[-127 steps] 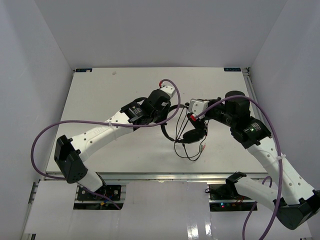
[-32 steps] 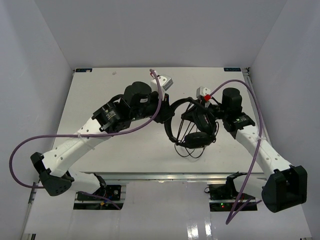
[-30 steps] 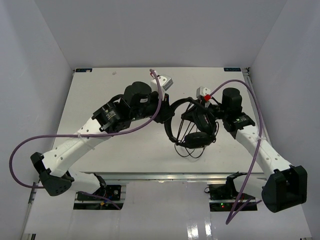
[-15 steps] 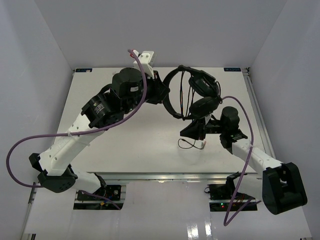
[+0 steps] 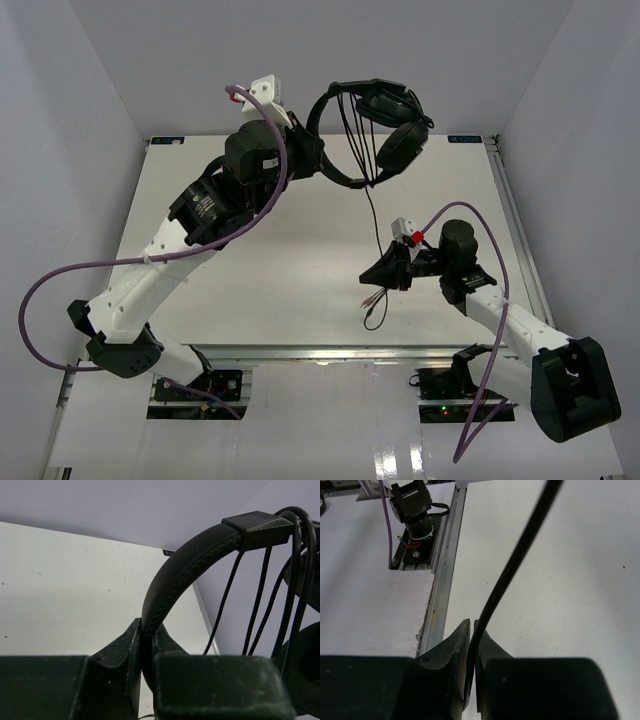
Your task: Wrap the headphones
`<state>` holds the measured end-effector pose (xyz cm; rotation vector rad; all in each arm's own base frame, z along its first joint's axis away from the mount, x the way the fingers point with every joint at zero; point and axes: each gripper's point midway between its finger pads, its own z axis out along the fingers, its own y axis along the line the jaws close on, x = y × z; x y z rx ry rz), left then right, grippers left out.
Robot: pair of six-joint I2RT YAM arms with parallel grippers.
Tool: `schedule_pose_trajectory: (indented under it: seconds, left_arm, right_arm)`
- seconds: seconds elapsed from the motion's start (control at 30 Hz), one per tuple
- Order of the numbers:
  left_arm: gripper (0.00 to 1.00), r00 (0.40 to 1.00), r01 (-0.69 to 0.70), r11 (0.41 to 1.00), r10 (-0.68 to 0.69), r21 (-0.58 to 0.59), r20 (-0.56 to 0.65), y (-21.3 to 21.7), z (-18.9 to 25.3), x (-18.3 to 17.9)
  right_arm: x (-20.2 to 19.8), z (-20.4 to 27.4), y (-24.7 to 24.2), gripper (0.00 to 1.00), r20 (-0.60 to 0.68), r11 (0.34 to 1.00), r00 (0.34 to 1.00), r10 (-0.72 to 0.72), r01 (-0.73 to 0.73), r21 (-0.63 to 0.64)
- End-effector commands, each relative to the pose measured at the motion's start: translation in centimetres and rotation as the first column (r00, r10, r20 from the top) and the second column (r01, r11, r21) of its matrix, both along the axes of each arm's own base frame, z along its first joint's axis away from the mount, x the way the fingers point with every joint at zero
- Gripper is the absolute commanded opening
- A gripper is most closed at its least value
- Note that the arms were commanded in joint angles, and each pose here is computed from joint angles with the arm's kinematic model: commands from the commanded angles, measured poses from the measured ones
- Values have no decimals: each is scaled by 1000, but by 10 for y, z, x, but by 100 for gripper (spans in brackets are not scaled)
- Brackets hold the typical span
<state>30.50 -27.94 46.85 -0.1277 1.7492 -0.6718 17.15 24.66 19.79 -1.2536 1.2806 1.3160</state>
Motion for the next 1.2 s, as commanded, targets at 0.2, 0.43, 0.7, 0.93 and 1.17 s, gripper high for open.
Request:
schedule_pose_trajectory:
  seconds: [0.2, 0.43, 0.7, 0.93, 1.17]
  left_arm:
    - [0, 962, -264, 961, 268, -76, 52, 63, 20, 50]
    - [0, 939, -345, 938, 344, 40, 19, 91, -21, 72]
    - [0, 940, -329, 923, 341, 198, -26, 84, -71, 91]
    - [0, 978, -95, 940, 151, 328, -147, 48, -138, 86]
    - [0, 962, 106, 902, 12, 418, -272, 27, -202, 60]
  right_arm:
    - [-12, 9, -4, 8, 169, 983, 983, 69, -38, -182]
    - [-6, 64, -27, 8, 505, 933, 855, 121, 76, -353]
    - [12, 144, -35, 8, 732, 887, 678, 72, 293, -358]
    - [48, 191, -36, 8, 855, 836, 517, -45, 488, -250]
    - [66, 202, -24, 8, 900, 820, 431, -64, 537, -199]
